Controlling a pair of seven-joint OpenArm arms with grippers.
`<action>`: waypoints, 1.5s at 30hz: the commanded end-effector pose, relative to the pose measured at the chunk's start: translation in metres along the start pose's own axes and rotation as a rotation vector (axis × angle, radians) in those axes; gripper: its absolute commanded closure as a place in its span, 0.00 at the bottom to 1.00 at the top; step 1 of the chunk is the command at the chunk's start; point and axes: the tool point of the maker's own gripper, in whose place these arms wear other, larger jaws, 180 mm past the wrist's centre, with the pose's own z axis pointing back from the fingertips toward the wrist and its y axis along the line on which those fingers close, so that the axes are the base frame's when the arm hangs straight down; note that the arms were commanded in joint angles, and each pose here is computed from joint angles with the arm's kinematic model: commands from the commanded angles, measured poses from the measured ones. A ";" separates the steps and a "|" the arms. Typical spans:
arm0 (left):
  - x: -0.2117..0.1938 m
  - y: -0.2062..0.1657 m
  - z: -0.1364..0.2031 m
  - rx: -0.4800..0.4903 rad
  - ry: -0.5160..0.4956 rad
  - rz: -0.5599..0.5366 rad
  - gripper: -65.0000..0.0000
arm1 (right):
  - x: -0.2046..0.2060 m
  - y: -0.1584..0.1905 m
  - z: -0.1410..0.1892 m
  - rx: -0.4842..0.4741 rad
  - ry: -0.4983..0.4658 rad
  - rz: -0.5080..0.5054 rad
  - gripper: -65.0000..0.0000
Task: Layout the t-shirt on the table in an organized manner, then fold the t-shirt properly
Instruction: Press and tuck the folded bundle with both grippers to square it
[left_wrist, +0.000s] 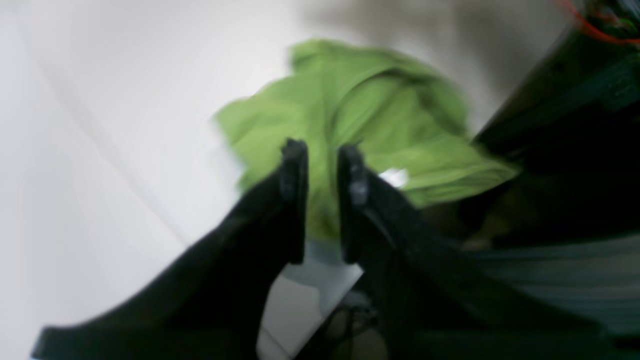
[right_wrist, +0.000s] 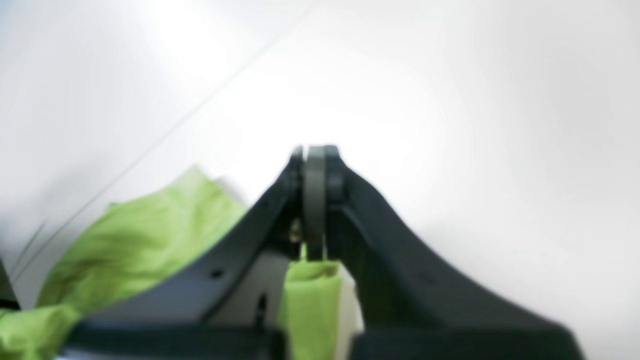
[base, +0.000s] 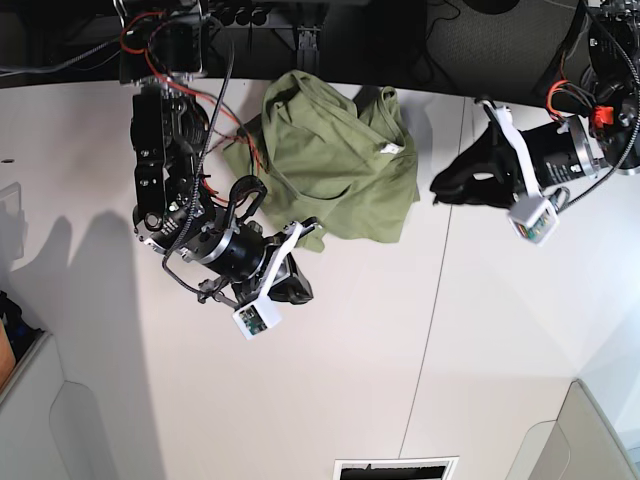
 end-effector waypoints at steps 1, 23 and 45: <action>0.009 -0.021 -0.003 -0.060 -0.024 -0.037 0.86 | 0.017 -0.002 -0.005 0.008 -0.044 -0.002 1.00; -0.129 -0.008 -0.089 -0.045 0.257 0.213 0.86 | -0.038 0.010 -0.022 0.149 0.129 -0.108 1.00; -0.049 0.123 -0.102 0.152 0.172 0.105 0.86 | -0.117 0.057 0.023 0.341 0.257 -0.274 1.00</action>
